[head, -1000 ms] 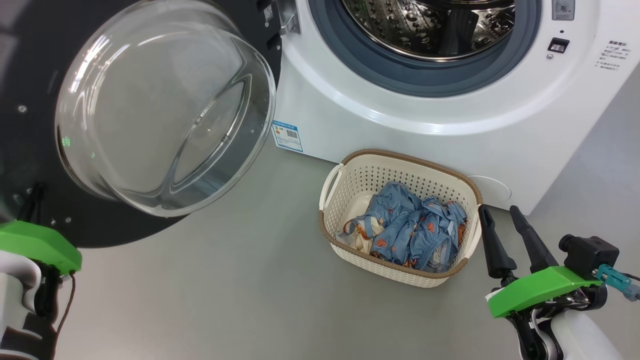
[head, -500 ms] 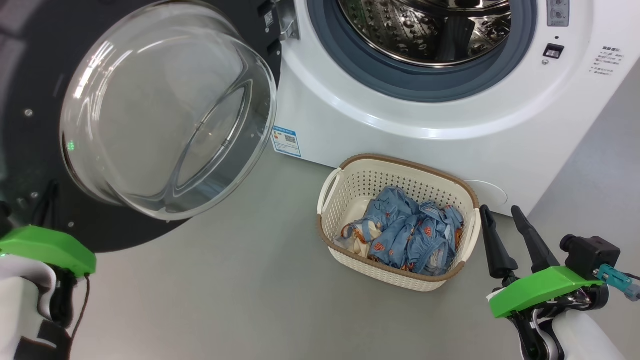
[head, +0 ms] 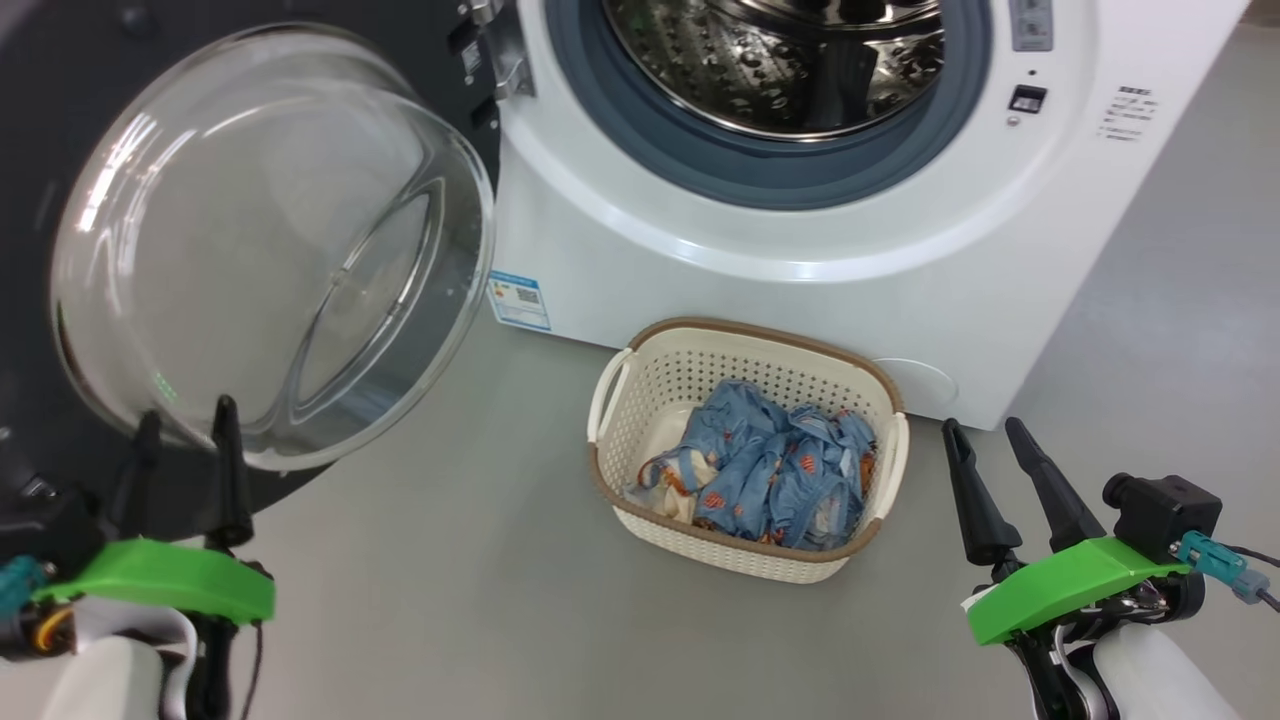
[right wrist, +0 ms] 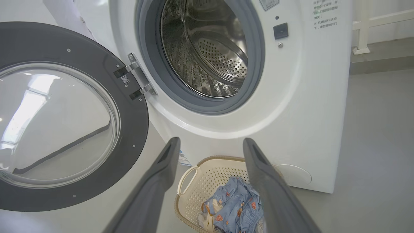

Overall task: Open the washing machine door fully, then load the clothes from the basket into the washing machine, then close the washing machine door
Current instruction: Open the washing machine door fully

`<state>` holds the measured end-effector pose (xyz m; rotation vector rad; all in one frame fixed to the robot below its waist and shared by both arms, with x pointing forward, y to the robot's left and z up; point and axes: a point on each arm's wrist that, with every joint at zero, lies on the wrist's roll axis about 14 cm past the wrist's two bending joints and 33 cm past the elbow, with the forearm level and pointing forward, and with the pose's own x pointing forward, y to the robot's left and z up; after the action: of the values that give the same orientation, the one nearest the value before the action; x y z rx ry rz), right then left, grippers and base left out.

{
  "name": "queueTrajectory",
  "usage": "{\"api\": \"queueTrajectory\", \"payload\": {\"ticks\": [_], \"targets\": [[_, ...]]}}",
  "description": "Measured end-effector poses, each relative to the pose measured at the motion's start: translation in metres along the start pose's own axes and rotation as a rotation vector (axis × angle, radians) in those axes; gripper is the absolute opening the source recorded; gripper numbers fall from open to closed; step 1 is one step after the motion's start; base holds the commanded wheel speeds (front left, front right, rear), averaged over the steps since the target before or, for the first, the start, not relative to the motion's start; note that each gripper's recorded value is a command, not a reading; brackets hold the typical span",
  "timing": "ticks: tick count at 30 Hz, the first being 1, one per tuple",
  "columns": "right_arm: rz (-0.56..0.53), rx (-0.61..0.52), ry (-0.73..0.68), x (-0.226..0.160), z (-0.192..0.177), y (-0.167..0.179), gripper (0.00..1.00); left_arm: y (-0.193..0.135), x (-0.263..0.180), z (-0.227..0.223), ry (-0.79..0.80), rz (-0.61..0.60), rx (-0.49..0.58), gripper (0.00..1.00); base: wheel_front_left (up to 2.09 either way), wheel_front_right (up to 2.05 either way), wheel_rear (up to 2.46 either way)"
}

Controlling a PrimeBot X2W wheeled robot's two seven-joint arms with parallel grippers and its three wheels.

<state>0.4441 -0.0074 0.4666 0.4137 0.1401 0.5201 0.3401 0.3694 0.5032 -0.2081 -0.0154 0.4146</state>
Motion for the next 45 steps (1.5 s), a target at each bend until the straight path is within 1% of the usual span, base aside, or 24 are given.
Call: {"api": "queueTrajectory", "payload": {"ticks": [8,11,26,31,37,45], "targets": [[-0.029,-0.018,-0.025,-0.017,0.012,-0.008,1.00,-0.053,-0.009,-0.003,-0.034,-0.115,-0.050,1.00,0.00,0.00,0.00],[-0.047,-0.024,-0.038,-0.024,0.017,-0.013,1.00,-0.071,-0.011,-0.004,-0.035,-0.159,-0.051,1.00,0.00,0.00,0.00],[-0.166,-0.059,-0.117,-0.065,0.047,-0.049,1.00,-0.145,-0.015,-0.020,0.003,-0.328,-0.094,1.00,0.00,0.00,0.00],[-0.204,-0.078,-0.151,-0.076,0.059,-0.061,1.00,-0.165,-0.011,-0.026,0.017,-0.366,-0.098,1.00,0.00,0.00,0.00],[-0.247,-0.108,-0.229,-0.089,0.086,-0.072,1.00,-0.182,-0.015,-0.040,0.054,-0.398,-0.103,1.00,0.00,0.00,0.00],[-0.283,-0.155,-0.260,-0.102,0.099,-0.080,1.00,-0.198,-0.019,-0.045,0.067,-0.435,-0.120,1.00,0.00,0.00,0.00]]}}
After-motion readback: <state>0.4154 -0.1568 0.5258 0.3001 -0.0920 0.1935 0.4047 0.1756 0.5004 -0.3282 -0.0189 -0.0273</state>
